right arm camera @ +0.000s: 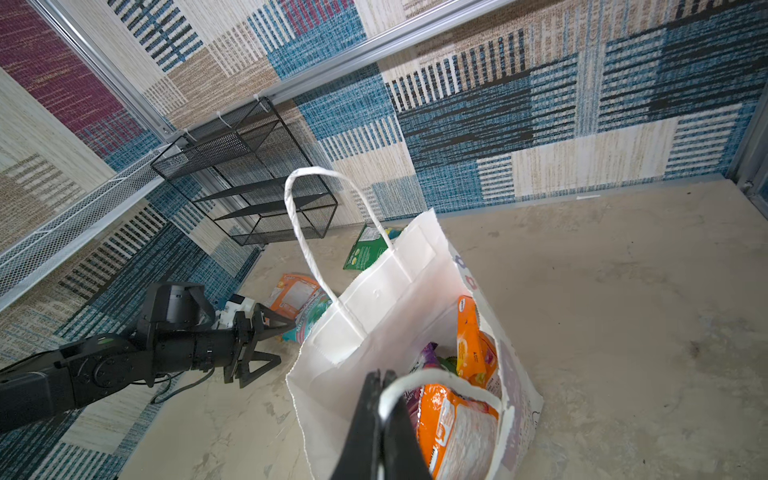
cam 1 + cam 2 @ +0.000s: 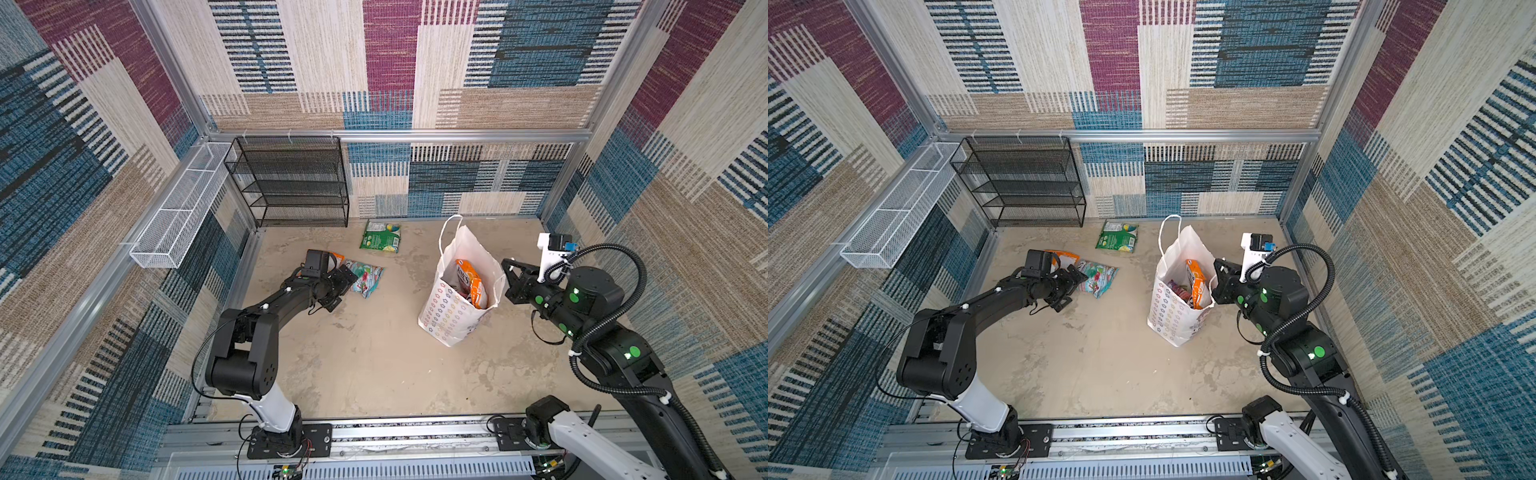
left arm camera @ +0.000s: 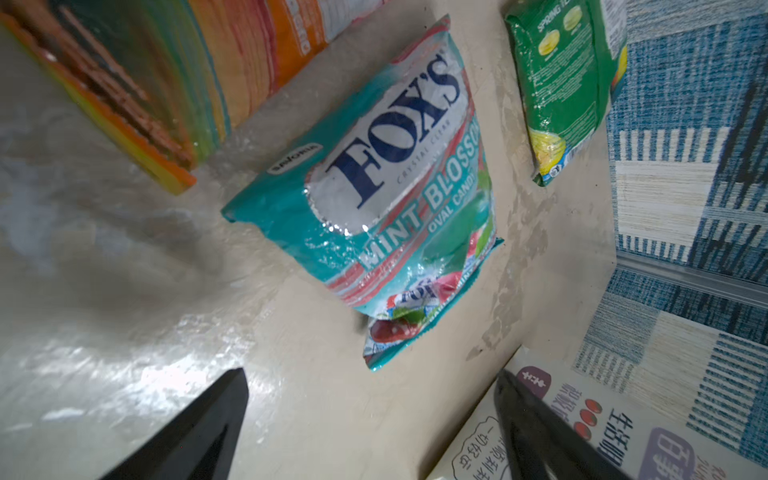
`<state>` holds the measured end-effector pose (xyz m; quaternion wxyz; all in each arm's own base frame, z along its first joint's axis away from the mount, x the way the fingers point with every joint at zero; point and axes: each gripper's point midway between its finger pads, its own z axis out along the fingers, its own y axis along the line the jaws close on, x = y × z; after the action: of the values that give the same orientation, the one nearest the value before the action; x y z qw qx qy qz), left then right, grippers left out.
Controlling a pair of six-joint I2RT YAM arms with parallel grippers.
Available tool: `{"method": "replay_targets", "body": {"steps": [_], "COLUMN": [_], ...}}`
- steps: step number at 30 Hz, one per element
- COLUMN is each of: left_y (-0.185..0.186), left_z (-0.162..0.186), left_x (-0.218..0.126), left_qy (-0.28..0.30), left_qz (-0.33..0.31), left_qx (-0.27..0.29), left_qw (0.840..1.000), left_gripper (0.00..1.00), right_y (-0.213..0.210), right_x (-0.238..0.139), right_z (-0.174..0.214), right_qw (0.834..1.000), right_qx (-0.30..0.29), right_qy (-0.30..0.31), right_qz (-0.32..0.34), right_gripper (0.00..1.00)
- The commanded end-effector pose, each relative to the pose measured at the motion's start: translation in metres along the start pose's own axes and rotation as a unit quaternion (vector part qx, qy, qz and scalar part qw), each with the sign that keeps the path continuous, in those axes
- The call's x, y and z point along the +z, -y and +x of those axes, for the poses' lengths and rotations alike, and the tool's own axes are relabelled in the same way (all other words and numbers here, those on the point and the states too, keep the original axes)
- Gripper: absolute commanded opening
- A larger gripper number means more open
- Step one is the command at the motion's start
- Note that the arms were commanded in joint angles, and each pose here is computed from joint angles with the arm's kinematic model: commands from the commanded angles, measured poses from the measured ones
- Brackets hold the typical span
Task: Place the snacks into the paper bag
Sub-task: 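Move the left gripper back down to the teal Fox's Mint Blossom packet, then close the left gripper on the edge of the teal packet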
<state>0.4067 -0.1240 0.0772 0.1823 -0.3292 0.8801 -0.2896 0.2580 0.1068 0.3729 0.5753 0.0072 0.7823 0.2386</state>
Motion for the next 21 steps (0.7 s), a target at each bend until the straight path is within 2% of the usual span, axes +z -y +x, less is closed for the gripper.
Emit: {"method": "replay_targets", "body": {"steps": [1,7,13,21], "left_y": [0.014,0.004,-0.003,-0.008], "left_z": [-0.014,-0.023,-0.028,-0.031], "left_x": [0.007,0.027,0.036,0.045], "left_qy": [0.009,-0.002,-0.003,-0.006], "left_qz": [0.022,-0.005,-0.024,-0.039], "left_qx": [0.003,0.001,0.007,0.016], "left_qw": [1.000,1.000,1.000,0.999], "left_gripper": [0.96,0.96,0.88,0.70], "right_y": [0.001,0.002,0.002,0.003], "right_x": [-0.002,0.002,0.002,0.002], "right_z": [-0.010,-0.008,-0.008,-0.008], "right_qw": [1.000,1.000,1.000,1.000], "right_qx": [0.004,0.002,0.002,0.004], "right_qy": [0.014,0.010,0.010,0.010], "right_qz": [0.009,0.012,0.013,0.013], "right_gripper": [0.00,0.00,0.00,0.00]}}
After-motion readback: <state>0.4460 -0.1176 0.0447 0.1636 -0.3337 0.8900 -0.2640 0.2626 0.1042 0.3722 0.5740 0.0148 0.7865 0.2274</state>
